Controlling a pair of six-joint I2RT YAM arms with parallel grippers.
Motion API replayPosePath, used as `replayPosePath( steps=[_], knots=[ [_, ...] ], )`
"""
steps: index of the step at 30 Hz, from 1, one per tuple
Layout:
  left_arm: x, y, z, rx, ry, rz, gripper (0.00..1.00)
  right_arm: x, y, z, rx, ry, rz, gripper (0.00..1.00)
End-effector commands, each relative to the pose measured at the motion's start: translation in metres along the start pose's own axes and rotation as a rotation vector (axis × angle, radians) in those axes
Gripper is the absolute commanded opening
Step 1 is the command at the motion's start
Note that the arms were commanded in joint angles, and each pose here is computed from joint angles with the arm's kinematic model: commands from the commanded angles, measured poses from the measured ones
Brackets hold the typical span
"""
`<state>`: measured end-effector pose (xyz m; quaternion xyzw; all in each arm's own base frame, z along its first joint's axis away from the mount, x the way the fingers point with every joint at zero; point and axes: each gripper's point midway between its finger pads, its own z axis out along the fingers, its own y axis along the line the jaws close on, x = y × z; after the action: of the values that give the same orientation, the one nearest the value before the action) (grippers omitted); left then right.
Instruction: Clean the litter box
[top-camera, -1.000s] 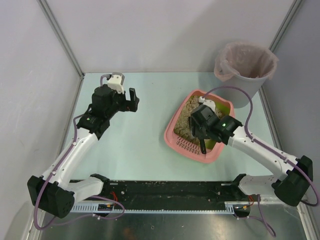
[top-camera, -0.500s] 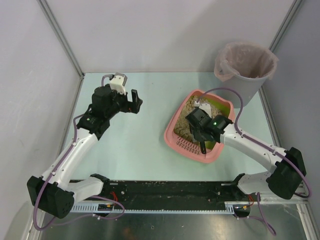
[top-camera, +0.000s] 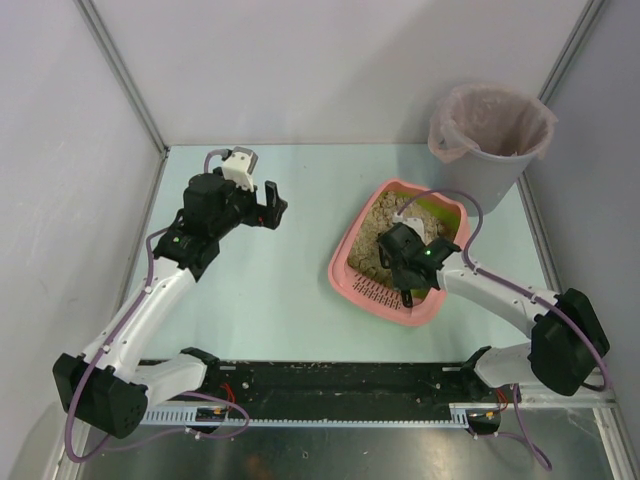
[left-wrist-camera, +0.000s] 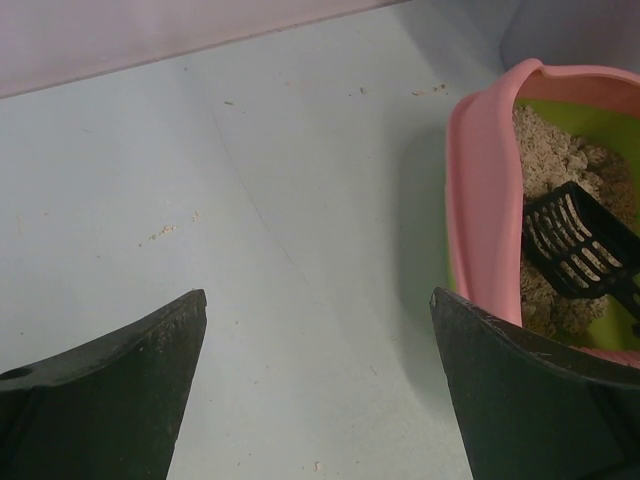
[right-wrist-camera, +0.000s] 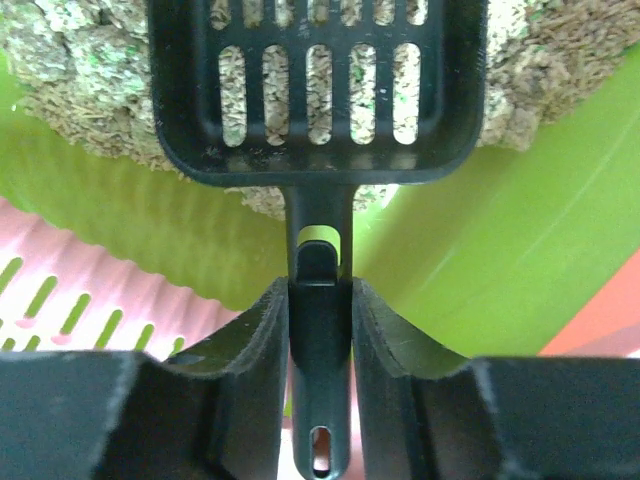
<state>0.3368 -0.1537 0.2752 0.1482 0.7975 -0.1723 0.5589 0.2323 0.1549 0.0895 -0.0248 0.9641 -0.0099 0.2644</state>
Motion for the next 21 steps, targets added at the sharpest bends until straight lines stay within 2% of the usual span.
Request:
replayPosePath(
  steps=[1, 2, 9, 16, 21],
  knots=[
    [-0.016, -0.007, -0.003, 0.032, -0.054, 0.047, 0.98, -0.007, 0.009, 0.002, -0.035, -0.016, 0.021, 0.25],
    [-0.015, -0.007, -0.003, 0.029, -0.053, 0.047, 0.98, -0.009, 0.009, 0.000, -0.040, -0.019, 0.041, 0.18],
    [-0.014, -0.011, -0.002, 0.044, -0.047, 0.044, 0.98, -0.019, 0.012, -0.037, -0.059, 0.019, 0.131, 0.00],
    [-0.017, -0.022, -0.006, 0.064, -0.060, 0.078, 0.98, -0.018, 0.027, -0.069, -0.137, 0.144, 0.128, 0.00],
    [-0.018, -0.023, -0.008, 0.053, -0.069, 0.096, 0.99, 0.002, 0.024, -0.056, -0.057, 0.245, 0.119, 0.00]
  ],
)
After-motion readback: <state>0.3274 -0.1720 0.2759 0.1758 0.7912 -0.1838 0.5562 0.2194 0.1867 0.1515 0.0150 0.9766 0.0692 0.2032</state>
